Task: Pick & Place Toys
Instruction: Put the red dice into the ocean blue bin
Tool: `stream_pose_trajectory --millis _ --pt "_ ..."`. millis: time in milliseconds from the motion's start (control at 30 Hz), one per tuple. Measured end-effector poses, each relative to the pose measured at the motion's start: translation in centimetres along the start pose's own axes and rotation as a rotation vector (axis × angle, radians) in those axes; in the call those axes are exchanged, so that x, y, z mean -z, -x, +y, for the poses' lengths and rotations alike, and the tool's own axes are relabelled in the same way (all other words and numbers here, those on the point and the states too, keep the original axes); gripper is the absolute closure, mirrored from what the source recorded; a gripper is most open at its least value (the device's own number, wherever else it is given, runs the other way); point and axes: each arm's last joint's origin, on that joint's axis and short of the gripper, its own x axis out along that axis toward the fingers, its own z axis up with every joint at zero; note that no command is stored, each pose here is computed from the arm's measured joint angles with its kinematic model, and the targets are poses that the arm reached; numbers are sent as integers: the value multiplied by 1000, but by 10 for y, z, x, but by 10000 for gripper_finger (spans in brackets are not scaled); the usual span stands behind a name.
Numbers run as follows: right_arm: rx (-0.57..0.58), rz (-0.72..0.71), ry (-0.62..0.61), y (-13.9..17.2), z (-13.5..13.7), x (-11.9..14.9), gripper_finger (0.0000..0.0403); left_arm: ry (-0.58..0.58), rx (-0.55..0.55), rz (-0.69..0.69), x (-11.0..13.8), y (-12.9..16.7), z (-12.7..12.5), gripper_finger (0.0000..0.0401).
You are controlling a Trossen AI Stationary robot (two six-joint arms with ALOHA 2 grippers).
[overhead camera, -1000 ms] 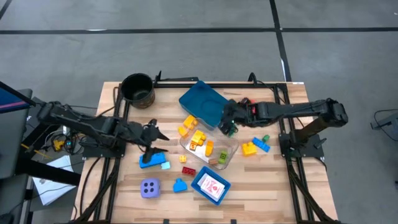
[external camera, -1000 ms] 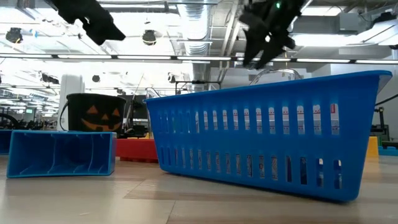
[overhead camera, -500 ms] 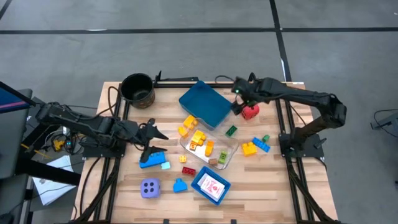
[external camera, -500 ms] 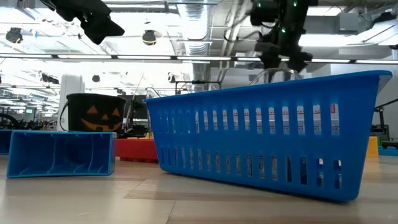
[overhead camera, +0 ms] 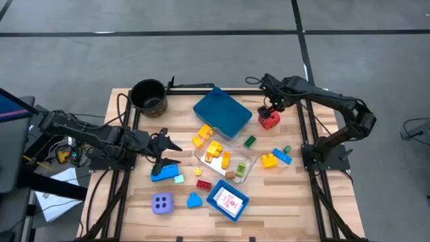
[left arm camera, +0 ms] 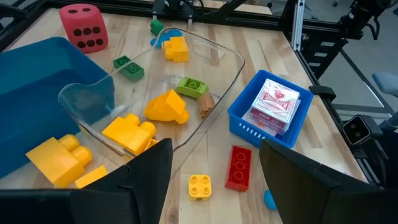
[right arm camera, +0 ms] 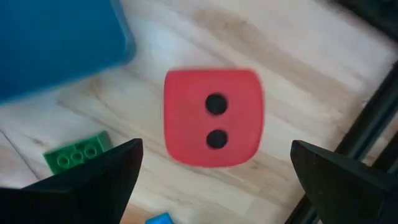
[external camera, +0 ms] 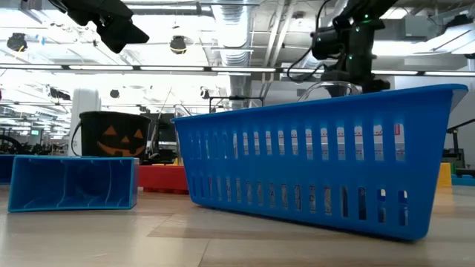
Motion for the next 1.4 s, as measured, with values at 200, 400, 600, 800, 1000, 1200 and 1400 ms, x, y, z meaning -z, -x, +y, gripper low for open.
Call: stream_pose_trajectory --millis 200,400,600,800,1000,1200,1400 --pt "-3 26 12 -22 0 8 3 0 0 0 0 0 0 164" --pt "-36 20 36 -35 1 12 3 2 2 -9 -1 0 0 164" --pt "-34 13 27 -38 -1 11 3 3 3 -16 -2 0 0 164" --pt "-31 -4 6 -39 -9 6 3 3 3 -16 -2 0 0 164" --pt "-57 -4 -15 -50 -16 8 3 9 6 -14 -2 0 0 164" --pt "-85 -13 -8 -57 -17 9 3 9 5 -14 -2 0 0 164" --pt "-123 -27 3 -59 -16 8 3 9 5 -15 -2 0 0 164"
